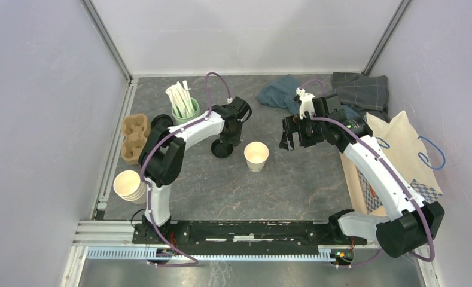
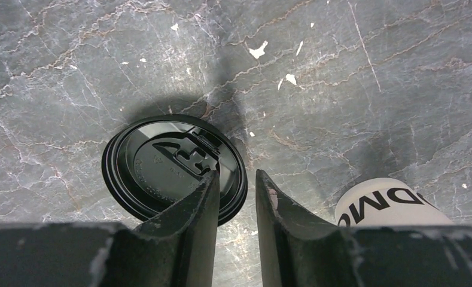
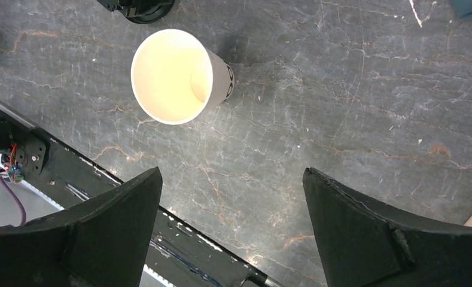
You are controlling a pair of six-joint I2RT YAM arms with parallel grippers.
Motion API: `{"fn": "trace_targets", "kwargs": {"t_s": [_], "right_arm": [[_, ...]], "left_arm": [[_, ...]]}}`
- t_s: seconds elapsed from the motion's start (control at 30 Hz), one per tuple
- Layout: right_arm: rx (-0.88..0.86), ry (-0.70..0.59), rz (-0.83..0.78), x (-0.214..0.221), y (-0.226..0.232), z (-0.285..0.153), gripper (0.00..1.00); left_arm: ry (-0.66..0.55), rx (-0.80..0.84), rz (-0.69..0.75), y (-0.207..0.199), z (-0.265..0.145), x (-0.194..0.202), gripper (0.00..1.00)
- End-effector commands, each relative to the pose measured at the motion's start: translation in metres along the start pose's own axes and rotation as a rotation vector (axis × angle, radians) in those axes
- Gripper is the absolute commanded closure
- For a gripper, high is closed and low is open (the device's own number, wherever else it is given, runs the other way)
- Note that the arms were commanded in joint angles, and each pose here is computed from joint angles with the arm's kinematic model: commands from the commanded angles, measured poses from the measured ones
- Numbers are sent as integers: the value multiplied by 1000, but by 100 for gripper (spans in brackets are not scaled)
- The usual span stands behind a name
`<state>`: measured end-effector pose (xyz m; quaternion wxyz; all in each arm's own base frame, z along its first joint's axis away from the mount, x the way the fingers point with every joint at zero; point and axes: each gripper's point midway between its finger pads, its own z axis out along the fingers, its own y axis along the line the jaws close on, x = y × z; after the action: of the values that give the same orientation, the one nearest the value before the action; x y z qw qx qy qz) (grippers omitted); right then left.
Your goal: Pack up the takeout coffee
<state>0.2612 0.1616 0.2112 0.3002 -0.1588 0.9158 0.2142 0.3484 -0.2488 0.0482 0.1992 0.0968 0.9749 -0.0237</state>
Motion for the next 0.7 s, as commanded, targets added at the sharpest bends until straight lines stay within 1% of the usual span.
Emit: {"fn": "trace_targets", "kwargs": {"t_s": [0.0, 0.2, 0.43, 0.57, 0.67], "right_arm": [[-8, -36, 1, -1, 1, -4, 5], [-20, -40, 1, 0, 3, -3, 5], [-26, -41, -1, 1, 4, -4, 6], [-23, -41, -1, 2, 4, -5, 6], [-20, -47, -9, 1, 3, -6, 6]], "left_arm": [[-12, -15, 14, -6, -1, -1, 66], [14, -39, 32, -9, 10, 8, 68], [24, -90, 64, 0, 20, 11, 70], [18, -97, 72, 1, 19, 9, 79], [-2, -87, 80, -1, 8, -1, 90]]}}
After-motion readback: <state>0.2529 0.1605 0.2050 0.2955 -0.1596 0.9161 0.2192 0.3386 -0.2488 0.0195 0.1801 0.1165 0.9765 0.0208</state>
